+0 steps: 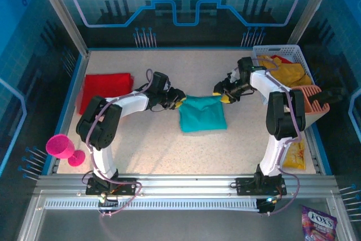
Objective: Fold and stack the t-shirts
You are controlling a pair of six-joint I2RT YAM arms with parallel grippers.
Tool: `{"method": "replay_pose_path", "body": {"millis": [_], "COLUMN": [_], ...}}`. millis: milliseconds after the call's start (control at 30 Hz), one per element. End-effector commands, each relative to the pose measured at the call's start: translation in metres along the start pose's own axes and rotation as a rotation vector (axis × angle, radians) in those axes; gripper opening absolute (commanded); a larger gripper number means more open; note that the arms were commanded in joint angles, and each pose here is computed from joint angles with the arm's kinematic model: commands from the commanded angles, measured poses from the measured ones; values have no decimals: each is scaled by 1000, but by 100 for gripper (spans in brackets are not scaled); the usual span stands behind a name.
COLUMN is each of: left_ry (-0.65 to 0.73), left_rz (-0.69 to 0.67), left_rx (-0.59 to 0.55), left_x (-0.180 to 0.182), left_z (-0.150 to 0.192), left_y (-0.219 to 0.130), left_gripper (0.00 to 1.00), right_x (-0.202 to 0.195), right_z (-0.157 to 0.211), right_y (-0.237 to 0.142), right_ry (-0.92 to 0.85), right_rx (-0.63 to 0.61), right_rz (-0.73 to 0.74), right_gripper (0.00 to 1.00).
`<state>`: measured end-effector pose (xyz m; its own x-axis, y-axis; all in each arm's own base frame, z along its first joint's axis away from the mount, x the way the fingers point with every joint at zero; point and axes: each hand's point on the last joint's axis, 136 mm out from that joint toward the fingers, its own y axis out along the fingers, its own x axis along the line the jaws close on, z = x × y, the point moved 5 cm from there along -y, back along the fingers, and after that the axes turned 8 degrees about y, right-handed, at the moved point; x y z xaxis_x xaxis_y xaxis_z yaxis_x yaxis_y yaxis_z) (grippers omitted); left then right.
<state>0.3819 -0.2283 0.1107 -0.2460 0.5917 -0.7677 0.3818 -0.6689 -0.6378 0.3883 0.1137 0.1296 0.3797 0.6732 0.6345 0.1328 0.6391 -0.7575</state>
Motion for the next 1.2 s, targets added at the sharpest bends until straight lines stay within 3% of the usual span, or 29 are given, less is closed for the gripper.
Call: {"method": "replay_pose_path", "body": {"millis": [0, 67, 133, 267, 433, 667, 833, 1167], "left_ry": [33, 65, 114, 162, 182, 105, 73, 31], "left_rz": [56, 66, 67, 117, 196, 264, 213, 173], "left_rx": [-11, -14, -32, -40, -12, -27, -80, -107], "left_x": [-6, -15, -26, -50, -77, -73, -51, -26], "left_z": [-10, -11, -11, -4, 23, 30, 20, 3], "left_y": [-3, -10, -23, -45, -42, 1, 24, 56], "left_gripper": [45, 57, 62, 64, 63, 54, 46, 44], "right_x": [13, 14, 18, 29, 43, 68, 67, 51], "right_z": [-12, -11, -5, 18, 45, 54, 40, 9], "right_y": [-9, -19, -31, -46, -49, -26, 9, 68], "right_ry": [-35, -51, -75, -114, -111, -93, -15, 73], "right_rx": [-2, -34, -67, -76, -69, -96, -114, -108], "right_rz": [-97, -87, -92, -147, -253, -347, -381, -346], "right_gripper": [67, 80, 90, 93, 99, 99, 96, 93]}}
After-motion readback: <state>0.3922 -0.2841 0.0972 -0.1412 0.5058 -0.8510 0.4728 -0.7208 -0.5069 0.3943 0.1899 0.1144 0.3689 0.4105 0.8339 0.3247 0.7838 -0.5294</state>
